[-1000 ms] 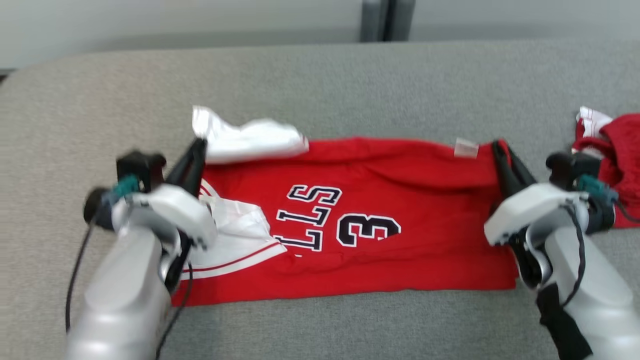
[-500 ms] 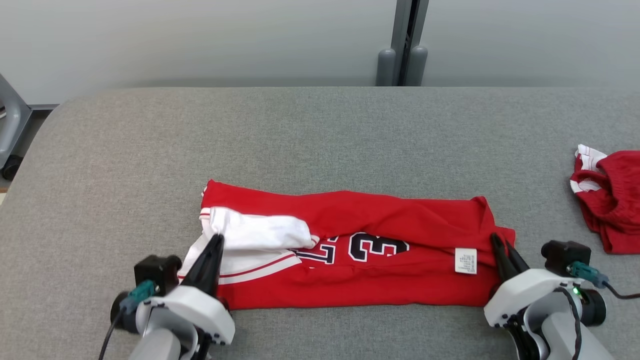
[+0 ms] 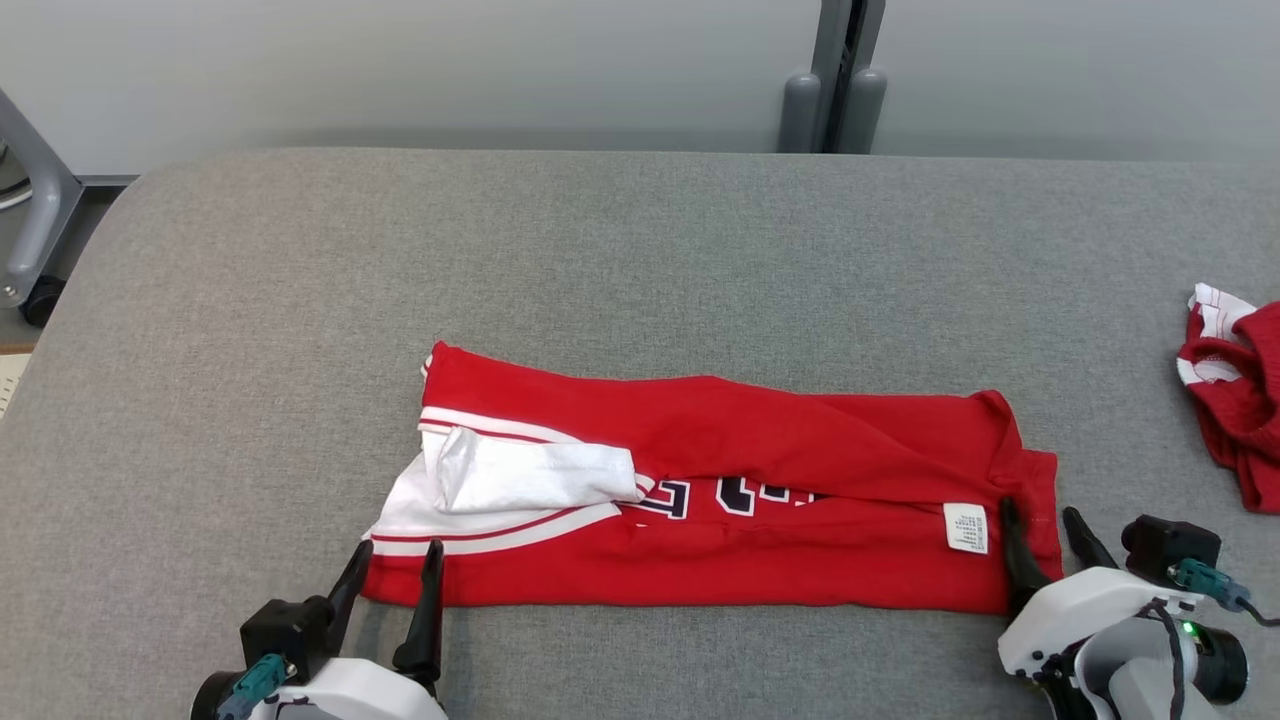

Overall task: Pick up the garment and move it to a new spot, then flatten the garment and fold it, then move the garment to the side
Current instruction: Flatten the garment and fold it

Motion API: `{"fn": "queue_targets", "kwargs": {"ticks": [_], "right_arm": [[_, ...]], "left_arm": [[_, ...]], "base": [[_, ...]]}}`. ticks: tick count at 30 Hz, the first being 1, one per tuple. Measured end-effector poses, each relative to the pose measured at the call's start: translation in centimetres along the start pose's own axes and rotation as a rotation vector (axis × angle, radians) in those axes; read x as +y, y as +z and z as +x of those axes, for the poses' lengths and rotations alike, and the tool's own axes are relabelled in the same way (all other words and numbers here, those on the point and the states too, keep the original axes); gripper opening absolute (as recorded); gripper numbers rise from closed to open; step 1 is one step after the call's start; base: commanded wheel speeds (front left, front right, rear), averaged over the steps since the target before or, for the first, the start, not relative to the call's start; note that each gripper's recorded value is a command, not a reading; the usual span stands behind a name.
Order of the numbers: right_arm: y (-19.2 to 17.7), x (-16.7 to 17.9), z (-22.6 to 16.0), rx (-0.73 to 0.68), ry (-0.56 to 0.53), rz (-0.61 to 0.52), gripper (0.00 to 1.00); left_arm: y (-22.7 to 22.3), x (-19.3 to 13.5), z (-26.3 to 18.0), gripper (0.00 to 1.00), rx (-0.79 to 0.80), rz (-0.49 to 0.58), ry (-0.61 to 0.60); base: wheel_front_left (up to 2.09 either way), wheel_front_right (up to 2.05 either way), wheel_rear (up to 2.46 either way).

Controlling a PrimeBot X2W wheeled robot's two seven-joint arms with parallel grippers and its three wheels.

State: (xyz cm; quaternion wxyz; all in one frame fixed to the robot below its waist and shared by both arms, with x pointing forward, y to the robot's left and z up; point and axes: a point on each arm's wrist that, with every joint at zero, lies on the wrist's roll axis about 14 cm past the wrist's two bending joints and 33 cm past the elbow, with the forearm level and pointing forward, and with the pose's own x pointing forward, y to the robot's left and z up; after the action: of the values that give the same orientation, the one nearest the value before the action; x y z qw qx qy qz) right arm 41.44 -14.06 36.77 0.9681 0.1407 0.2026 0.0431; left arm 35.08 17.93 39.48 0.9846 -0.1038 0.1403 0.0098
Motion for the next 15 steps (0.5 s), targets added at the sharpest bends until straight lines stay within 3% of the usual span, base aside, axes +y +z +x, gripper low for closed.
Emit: {"fn": "queue_targets", "kwargs": {"ticks": [1,2,3,9,15], "right_arm": [[-0.3,0.4,0.1,0.012,0.012,-0.005,0.75],[-0.5,0.8,0.2,0.017,0.019,-0.002,0.28],[-0.5,1.1,0.4,0.019,0.026,0.010,0.00],[-0.4,2.5,0.5,0.016,0.048,0.074,0.00],[3.4,-1.1,0.6,-0.086,-0.019,0.064,0.00]], "left_arm": [[-0.1,0.1,-0.1,1.00,0.001,0.001,0.003],[0.0,0.1,-0.1,1.00,-0.002,0.000,0.004],[0.0,0.3,-0.2,1.00,-0.003,0.000,0.008],[0.3,0.4,-0.3,1.00,-0.013,-0.001,0.009],[0.5,0.5,-0.5,1.00,-0.019,0.001,0.009]], "base": [[0.00,0.00,0.00],[0.00,0.00,0.00],[0.00,0.00,0.00],[0.00,0.00,0.00],[0.00,0.00,0.00]]}}
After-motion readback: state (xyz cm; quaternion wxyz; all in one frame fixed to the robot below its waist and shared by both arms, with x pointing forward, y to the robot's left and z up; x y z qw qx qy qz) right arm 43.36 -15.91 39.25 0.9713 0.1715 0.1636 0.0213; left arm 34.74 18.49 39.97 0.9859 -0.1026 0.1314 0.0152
